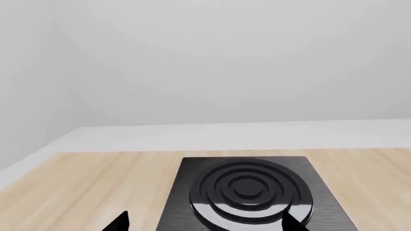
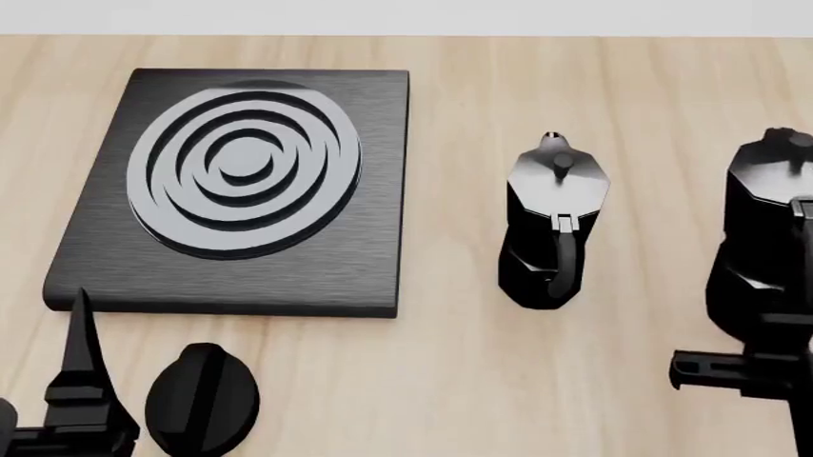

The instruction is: Put the right moka pot on the stove.

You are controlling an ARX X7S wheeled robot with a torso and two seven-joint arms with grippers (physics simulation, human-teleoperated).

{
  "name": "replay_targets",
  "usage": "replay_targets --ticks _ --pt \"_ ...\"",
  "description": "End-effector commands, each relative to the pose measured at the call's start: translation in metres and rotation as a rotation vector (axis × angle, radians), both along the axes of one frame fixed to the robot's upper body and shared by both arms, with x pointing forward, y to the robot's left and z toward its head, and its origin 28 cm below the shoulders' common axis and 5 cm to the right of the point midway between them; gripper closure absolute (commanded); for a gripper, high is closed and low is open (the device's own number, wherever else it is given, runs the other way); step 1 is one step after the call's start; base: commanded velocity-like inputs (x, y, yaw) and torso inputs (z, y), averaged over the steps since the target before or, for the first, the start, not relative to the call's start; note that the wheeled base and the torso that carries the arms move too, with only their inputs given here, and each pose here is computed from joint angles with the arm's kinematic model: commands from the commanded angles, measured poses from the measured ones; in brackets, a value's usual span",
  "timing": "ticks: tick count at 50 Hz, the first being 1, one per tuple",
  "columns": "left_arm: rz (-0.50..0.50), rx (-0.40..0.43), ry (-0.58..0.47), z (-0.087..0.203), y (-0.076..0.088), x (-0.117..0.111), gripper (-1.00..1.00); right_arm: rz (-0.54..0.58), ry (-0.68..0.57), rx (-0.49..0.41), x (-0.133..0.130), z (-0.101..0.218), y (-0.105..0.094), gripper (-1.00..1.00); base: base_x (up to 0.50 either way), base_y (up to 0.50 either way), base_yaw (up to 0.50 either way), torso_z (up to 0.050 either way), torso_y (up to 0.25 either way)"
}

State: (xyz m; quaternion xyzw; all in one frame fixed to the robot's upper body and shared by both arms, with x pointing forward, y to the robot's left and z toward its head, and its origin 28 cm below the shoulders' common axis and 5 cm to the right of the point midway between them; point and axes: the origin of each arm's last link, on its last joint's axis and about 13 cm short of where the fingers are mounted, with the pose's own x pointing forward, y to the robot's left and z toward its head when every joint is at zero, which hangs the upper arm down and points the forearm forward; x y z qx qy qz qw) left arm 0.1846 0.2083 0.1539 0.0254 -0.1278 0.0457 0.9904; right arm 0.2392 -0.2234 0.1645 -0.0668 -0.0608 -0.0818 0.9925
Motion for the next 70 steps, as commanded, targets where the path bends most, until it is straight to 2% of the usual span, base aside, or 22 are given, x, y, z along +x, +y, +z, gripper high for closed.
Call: replay_targets --ticks 1,15,26,46,70 --pt "0.002 -0.001 0.004 0.000 0.000 0.000 -1.00 0.040 -0.086 -0.045 -0.033 0.021 0.013 1.00 0.00 0.00 0.00 0.000 0.015" --pt "0.004 0.001 0.005 0.000 0.000 0.000 -1.00 0.108 -0.133 -0.042 -0.064 0.012 0.026 1.00 0.00 0.00 0.00 0.000 0.000" --pt "0.005 0.003 0.008 -0.001 0.000 0.001 -1.00 0.186 -0.148 -0.044 -0.078 0.011 0.038 1.00 0.00 0.00 0.00 0.000 0.001" --pt "0.007 0.004 0.010 -0.001 0.000 0.001 -1.00 0.318 -0.161 -0.053 -0.084 0.011 0.057 1.00 0.00 0.00 0.00 0.000 0.001" --pt "0.007 0.003 0.010 0.000 0.000 0.001 -1.00 0.444 -0.160 -0.053 -0.071 0.011 0.078 1.00 0.00 0.00 0.00 0.000 0.000"
